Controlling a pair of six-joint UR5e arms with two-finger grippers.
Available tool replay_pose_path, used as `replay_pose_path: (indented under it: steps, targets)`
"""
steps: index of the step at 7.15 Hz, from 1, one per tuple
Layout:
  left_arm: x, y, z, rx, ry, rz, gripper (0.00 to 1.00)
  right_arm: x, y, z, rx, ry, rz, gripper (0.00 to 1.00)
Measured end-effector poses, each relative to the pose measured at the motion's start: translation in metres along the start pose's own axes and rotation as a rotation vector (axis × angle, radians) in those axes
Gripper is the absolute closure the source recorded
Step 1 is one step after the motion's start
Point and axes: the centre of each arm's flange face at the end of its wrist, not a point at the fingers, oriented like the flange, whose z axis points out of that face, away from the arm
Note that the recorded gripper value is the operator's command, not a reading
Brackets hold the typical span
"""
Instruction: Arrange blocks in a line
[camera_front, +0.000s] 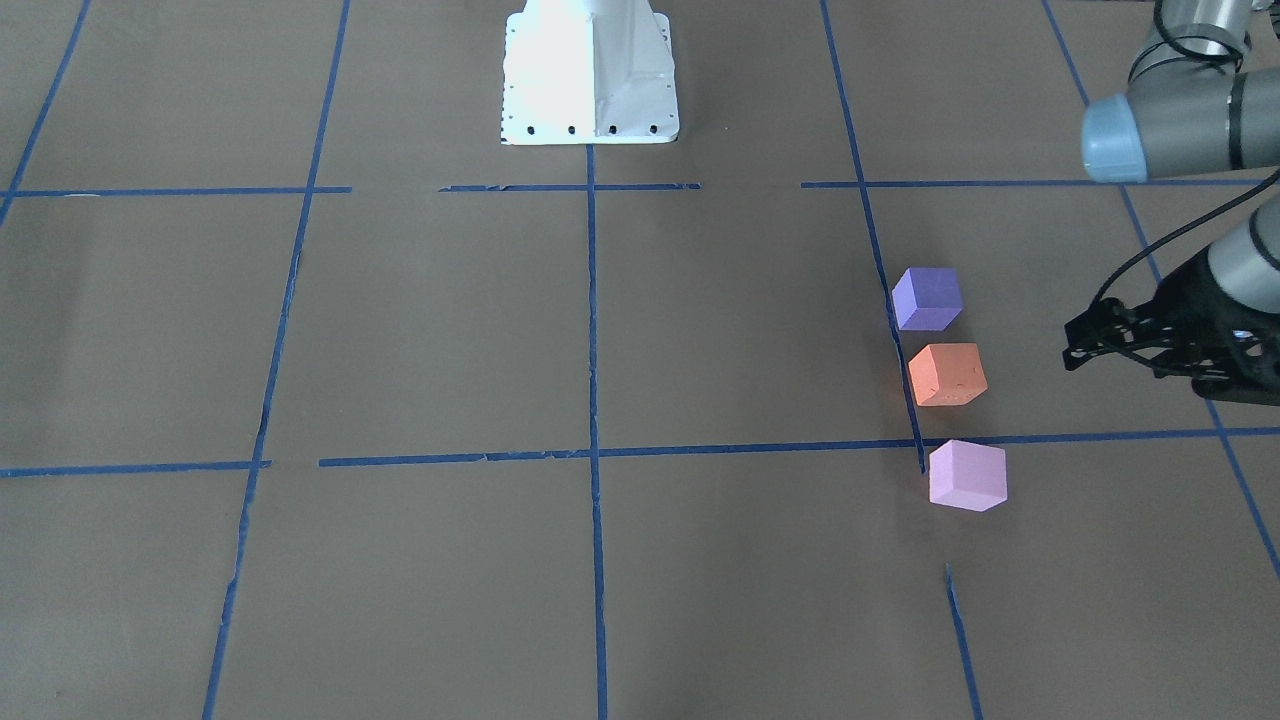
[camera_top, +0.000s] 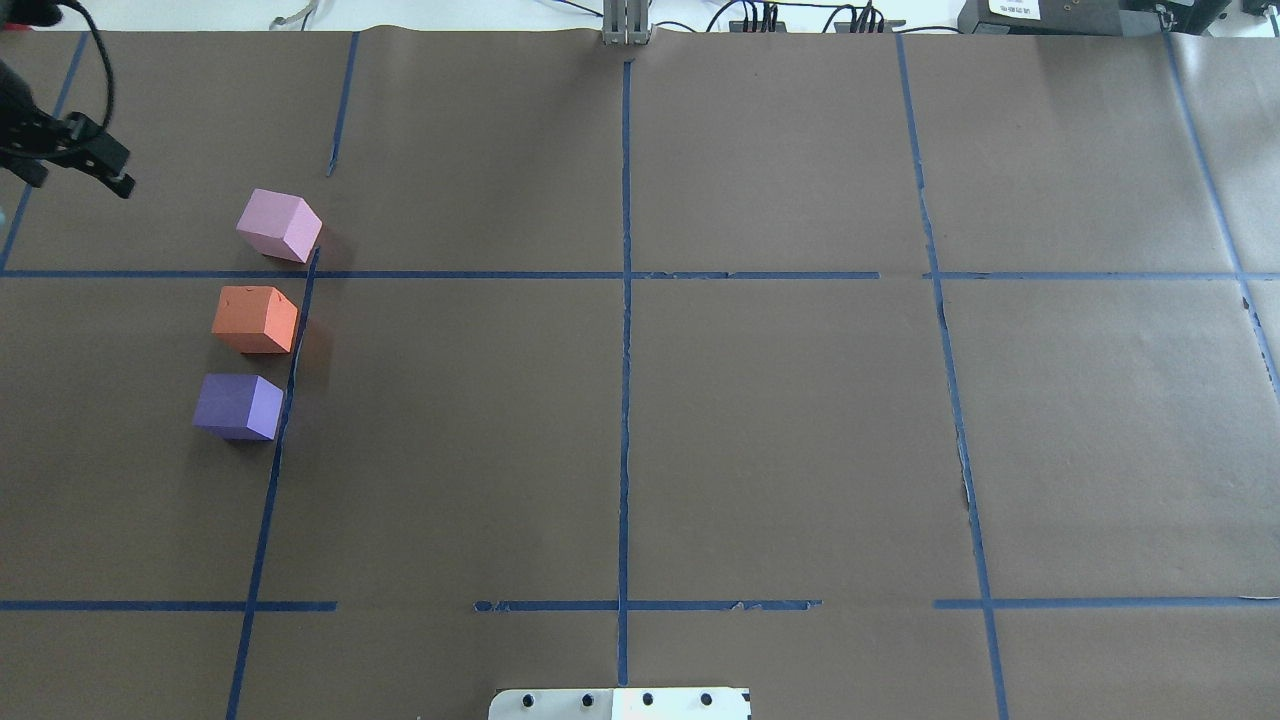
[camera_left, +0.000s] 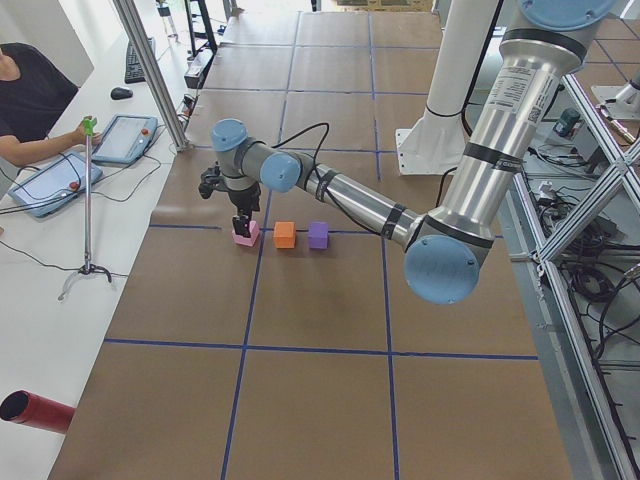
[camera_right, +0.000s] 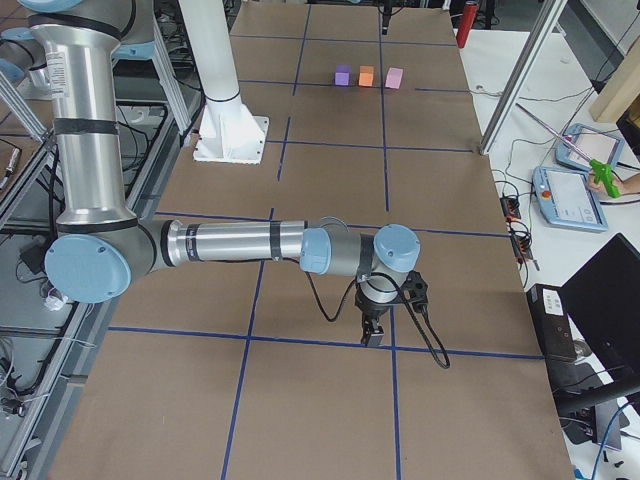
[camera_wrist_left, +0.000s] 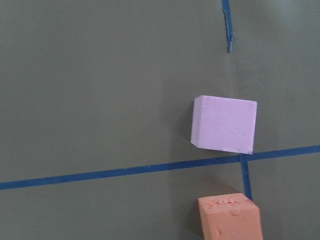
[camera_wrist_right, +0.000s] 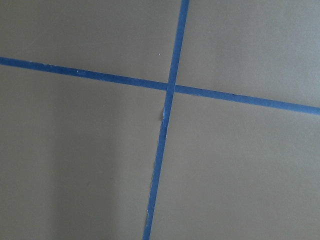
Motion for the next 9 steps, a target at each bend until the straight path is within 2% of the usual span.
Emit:
replay_pose_path:
  steps: [1, 3, 5, 7, 9]
  targets:
    - [-0.054, 0.013, -0.022, 0.017, -0.023, 0.033, 0.00, 0.000, 0.000, 0.000, 0.000, 0.000, 0.001, 0.00]
    - [-0.169, 0.063, -0.048, 0.033, -0.059, 0.079, 0.00, 0.000, 0.000, 0.000, 0.000, 0.000, 0.001, 0.00]
    - [-0.270, 0.126, -0.045, 0.012, -0.067, 0.093, 0.00, 0.000, 0.000, 0.000, 0.000, 0.000, 0.000, 0.00]
    - [-0.308, 0.163, -0.032, -0.012, -0.058, 0.080, 0.00, 0.000, 0.000, 0.000, 0.000, 0.000, 0.001, 0.00]
    - [-0.311, 0.167, -0.032, -0.013, -0.056, 0.036, 0.00, 0.000, 0.000, 0.000, 0.000, 0.000, 0.001, 0.00]
